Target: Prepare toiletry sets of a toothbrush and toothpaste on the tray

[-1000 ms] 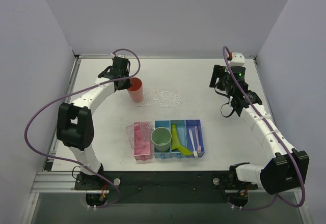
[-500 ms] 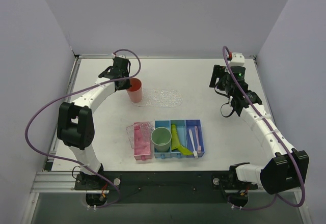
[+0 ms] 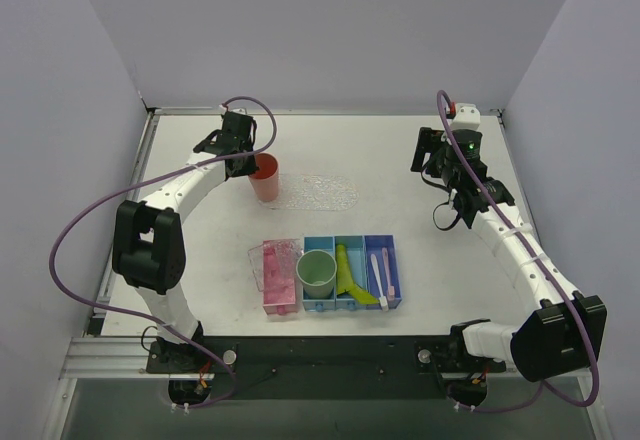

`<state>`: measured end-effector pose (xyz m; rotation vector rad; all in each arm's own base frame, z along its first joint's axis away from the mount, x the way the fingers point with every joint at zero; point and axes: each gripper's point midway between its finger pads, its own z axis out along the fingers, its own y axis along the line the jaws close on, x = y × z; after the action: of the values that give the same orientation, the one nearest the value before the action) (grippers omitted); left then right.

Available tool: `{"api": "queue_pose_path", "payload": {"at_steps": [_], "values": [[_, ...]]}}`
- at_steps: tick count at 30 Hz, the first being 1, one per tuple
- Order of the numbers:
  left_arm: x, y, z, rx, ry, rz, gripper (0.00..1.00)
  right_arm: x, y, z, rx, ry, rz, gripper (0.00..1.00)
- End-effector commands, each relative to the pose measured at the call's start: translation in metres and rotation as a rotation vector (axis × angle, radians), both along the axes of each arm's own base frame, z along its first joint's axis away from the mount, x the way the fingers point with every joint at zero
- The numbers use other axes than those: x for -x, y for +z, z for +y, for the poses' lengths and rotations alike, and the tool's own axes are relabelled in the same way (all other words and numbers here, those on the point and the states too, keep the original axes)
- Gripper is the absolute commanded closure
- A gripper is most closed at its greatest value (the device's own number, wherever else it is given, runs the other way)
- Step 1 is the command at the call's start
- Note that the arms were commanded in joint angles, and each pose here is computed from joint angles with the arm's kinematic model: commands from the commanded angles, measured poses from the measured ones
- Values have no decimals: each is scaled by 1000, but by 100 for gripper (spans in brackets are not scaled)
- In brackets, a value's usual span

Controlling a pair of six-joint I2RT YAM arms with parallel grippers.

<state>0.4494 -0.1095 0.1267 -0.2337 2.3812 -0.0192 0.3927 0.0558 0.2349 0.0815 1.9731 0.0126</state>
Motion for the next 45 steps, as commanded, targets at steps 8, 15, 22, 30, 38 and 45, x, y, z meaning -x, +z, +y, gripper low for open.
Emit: {"api": "queue_pose_path", "payload": {"at_steps": [8, 15, 22, 30, 38, 45], "values": [[-7, 18, -4, 11, -2, -42, 55, -10, 23, 5, -17, 7, -61, 28], [-6, 24, -3, 12, 1, -58, 45, -10, 22, 5, -20, 7, -57, 28], [-5, 40, -3, 17, 0, -122, 28, -10, 23, 6, -22, 8, -60, 28], [4, 68, 2, 17, 0, -204, 20, -11, 20, 7, -31, 12, -57, 28], [38, 102, -4, 0, -52, -319, 20, -10, 21, 10, -43, 21, -60, 28], [93, 100, -5, 55, -37, -285, 20, -10, 18, 17, -80, 40, -51, 28]]}}
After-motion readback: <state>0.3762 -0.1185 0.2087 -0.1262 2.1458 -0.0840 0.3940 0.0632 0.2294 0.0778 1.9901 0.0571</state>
